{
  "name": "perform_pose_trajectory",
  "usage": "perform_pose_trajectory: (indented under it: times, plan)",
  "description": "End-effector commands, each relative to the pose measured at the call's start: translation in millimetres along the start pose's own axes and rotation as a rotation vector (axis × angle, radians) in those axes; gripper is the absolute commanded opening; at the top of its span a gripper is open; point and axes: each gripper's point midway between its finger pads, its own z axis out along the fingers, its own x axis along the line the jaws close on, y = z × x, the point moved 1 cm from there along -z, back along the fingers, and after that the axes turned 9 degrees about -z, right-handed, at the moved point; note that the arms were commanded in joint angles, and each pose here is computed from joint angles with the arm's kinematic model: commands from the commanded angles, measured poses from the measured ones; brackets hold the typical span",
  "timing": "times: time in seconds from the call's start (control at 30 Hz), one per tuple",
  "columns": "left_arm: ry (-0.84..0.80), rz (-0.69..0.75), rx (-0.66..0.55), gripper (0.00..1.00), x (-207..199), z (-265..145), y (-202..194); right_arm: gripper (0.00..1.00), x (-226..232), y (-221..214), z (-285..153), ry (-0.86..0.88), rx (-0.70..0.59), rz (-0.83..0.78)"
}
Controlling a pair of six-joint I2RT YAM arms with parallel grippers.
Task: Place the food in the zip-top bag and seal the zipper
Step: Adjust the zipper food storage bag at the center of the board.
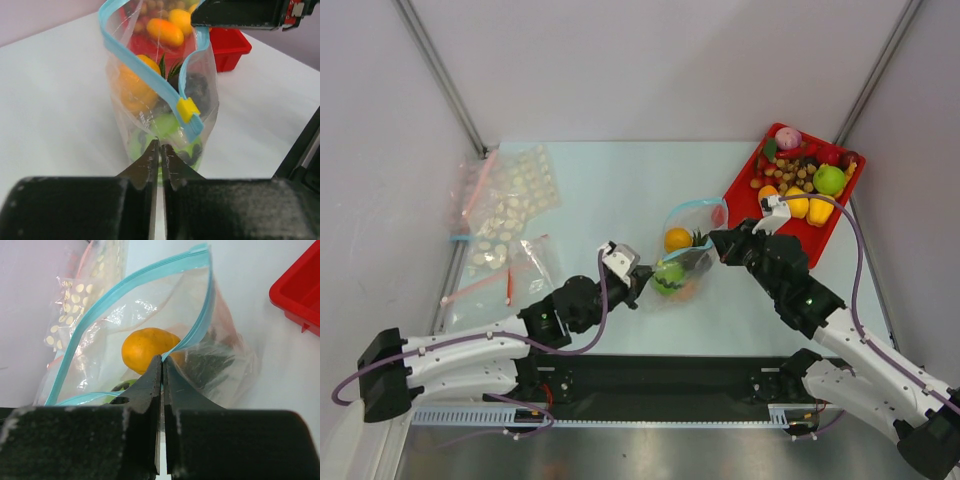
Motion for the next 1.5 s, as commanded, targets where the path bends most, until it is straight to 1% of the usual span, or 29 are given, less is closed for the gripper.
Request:
perform_pose_trajectory:
  times: [0.0,0.03,0.07,0.1,0.17,0.37,0.63,0.83,0.97,1.13,1.2,1.23,1.27,1.33,1.37,1.47]
  plan:
    - [-0.042,-0.031,-0.023,0.1,-9,2,11,0.0,7,13,0,0.033,-0.054,-0.007]
    - [-0.058,-0.021,-0.013,0.23,-12,3,10,0.0,7,14,0,0.035,-0.058,-0.003]
    - [-0.074,-0.004,-0.008,0.43,-14,2,10,0.0,8,14,0,0.038,-0.058,-0.001]
    - [-0.11,0.006,0.002,0.49,-20,2,9,0.0,7,12,0,0.037,-0.054,-0.003]
    - [-0.135,0.023,0.006,0.58,-24,2,8,0.0,8,13,0,0.039,-0.056,0.0]
    - [-0.148,0.032,0.014,0.58,-26,4,6,0.0,10,12,1,0.051,-0.051,0.007]
    - [-0.231,0.075,-0.02,0.6,-50,-4,11,0.0,11,11,2,0.054,-0.049,0.018]
    - [-0.273,0.071,-0.025,0.61,-60,-4,11,0.0,13,9,3,0.057,-0.043,0.012]
    - [-0.282,0.062,-0.008,0.59,-63,-3,8,0.0,14,8,3,0.058,-0.041,0.012]
    - [-0.267,0.059,-0.001,0.59,-62,1,8,0.0,14,8,3,0.052,-0.044,0.012]
    - [-0.254,0.06,0.001,0.42,-60,1,7,0.0,14,7,3,0.054,-0.043,0.01]
    - [-0.206,0.049,-0.006,0.31,-53,3,9,0.0,14,8,3,0.052,-0.046,0.009]
    - [-0.169,0.049,-0.003,0.14,-46,3,8,0.0,13,8,2,0.048,-0.048,0.01]
    - [-0.107,0.032,-0.013,0.0,-37,4,11,0.0,14,9,1,0.047,-0.055,0.008]
    - [-0.067,0.021,-0.035,0.0,-29,2,16,0.0,14,10,0,0.047,-0.061,0.009]
    - [-0.07,-0.004,-0.049,0.0,-24,-1,18,0.0,16,14,-6,0.059,-0.086,0.004]
